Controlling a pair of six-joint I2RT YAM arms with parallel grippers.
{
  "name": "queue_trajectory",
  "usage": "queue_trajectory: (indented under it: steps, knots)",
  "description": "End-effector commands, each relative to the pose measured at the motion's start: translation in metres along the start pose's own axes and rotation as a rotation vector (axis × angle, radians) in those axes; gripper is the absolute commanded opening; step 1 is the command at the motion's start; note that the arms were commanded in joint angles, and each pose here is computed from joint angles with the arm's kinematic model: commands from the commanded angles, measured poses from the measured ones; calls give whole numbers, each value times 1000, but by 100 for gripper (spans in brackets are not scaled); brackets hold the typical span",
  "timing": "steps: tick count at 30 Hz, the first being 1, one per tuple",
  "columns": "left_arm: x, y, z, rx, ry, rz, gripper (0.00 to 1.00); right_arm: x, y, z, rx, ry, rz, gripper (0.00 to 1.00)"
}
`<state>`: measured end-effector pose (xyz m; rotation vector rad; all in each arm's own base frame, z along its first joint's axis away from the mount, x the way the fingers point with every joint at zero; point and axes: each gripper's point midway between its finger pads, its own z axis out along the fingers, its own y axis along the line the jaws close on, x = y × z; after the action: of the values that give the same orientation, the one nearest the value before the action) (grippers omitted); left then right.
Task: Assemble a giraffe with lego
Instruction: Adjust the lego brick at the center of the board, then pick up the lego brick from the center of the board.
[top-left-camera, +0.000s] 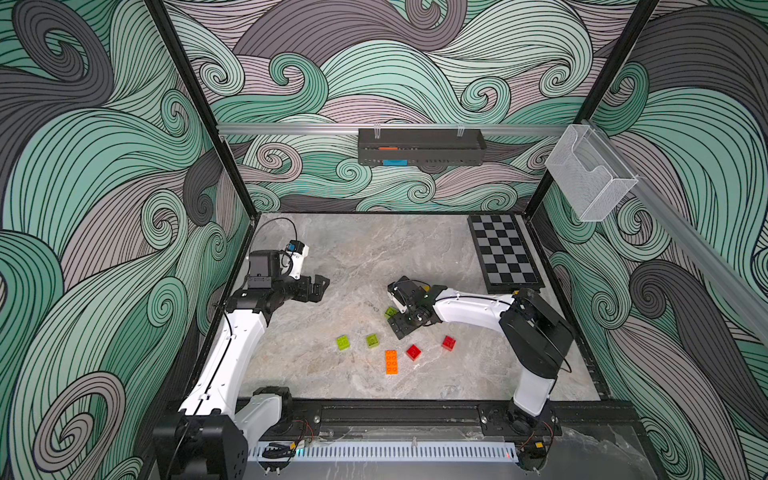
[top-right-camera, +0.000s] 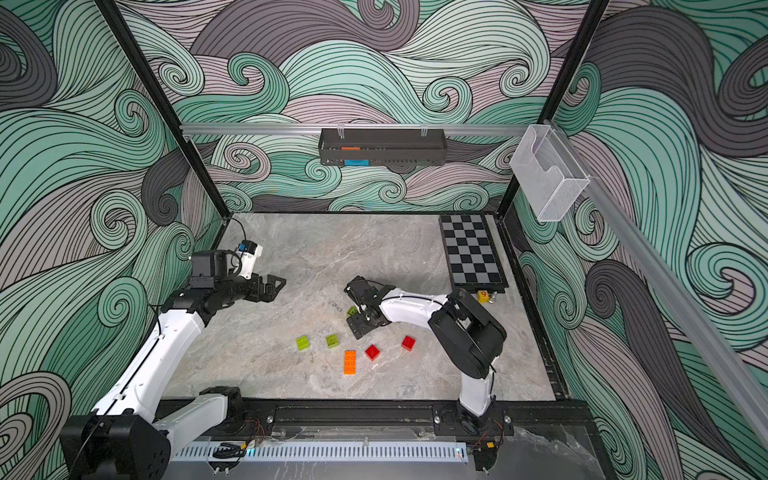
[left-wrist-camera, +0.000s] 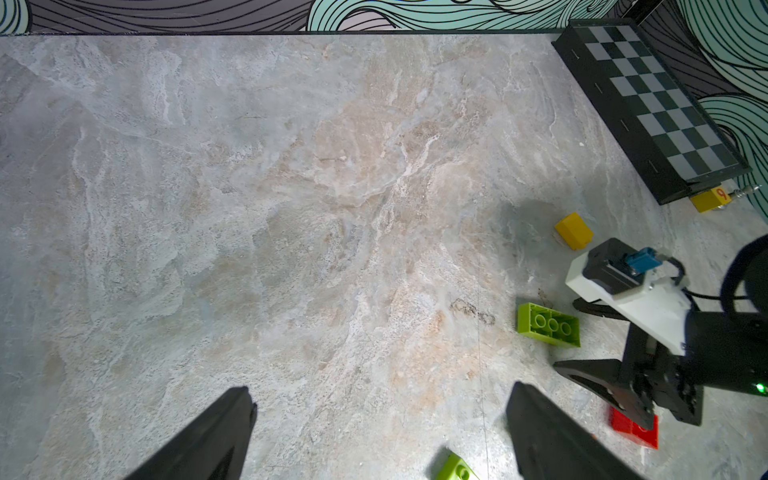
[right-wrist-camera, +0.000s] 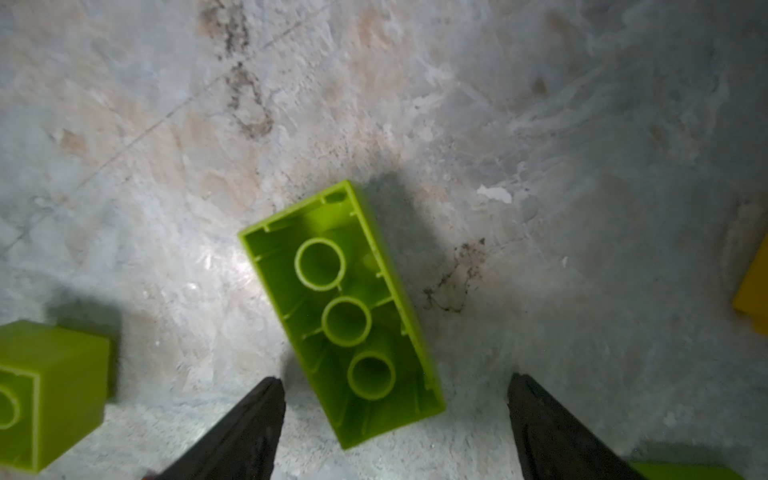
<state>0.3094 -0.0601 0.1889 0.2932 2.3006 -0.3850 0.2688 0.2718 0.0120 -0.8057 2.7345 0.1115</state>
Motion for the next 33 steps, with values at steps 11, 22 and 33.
queue_trajectory:
  steps: [11, 22, 33]
  knots:
    - [-12, -10, -3, 20, 5, 32, 99, -8, -44, -2, 89, 31, 41, 80]
    - [-13, -13, -5, 32, -4, 32, 99, -22, -49, -50, 24, -31, 50, 79]
    - [-13, -21, -7, 72, -22, 31, 99, -55, -116, -58, 96, -43, 228, 78]
